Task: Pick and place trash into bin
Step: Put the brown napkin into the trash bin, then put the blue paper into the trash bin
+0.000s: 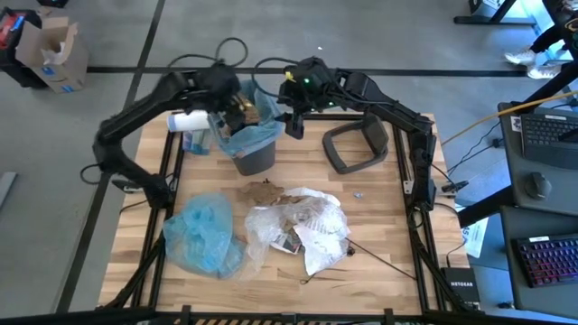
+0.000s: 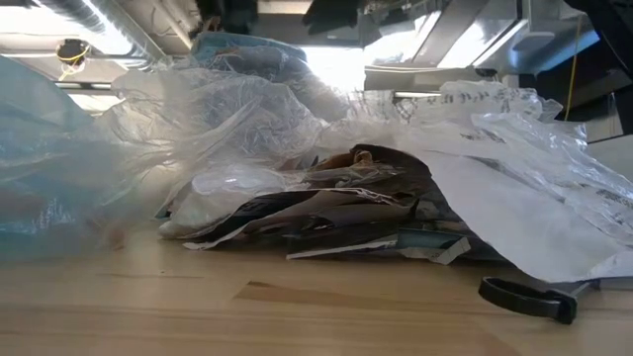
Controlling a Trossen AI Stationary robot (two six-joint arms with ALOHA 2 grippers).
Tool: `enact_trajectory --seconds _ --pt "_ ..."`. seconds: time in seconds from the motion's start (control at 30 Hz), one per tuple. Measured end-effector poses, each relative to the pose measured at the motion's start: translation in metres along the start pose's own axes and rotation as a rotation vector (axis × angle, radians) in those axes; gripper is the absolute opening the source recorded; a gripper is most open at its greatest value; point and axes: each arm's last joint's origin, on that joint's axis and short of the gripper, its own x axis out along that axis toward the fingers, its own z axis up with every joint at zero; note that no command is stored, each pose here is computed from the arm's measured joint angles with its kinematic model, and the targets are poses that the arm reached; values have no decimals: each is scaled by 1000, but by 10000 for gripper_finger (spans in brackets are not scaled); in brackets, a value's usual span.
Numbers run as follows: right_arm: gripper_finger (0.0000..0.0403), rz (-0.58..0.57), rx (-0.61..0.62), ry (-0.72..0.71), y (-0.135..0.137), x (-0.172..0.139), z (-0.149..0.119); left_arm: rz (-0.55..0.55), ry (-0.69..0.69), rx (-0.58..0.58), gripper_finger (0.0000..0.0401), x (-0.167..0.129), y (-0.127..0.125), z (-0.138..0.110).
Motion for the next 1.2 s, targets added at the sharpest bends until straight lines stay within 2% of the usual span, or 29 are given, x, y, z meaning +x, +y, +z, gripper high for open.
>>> enact_trajectory --seconds 0.2,0.4,0.7,0.87,1.0,1.2 --pt "239 -4 -17 36 0 0 -3 -163 53 31 253 36 -21 2" --pt "239 -40 -39 56 0 -1 -4 -178 66 49 253 58 -36 -1" --pt "239 -40 -49 55 0 -1 -4 -208 150 43 253 102 -47 -29" --pt "239 -42 -50 46 -1 -1 -4 -222 175 48 253 115 -52 -40" --pt "239 -42 -50 46 -1 -1 -3 -227 137 51 253 101 -46 -34" --pt "239 -39 -48 32 2 -3 -1 -237 -109 8 253 30 -20 -15"
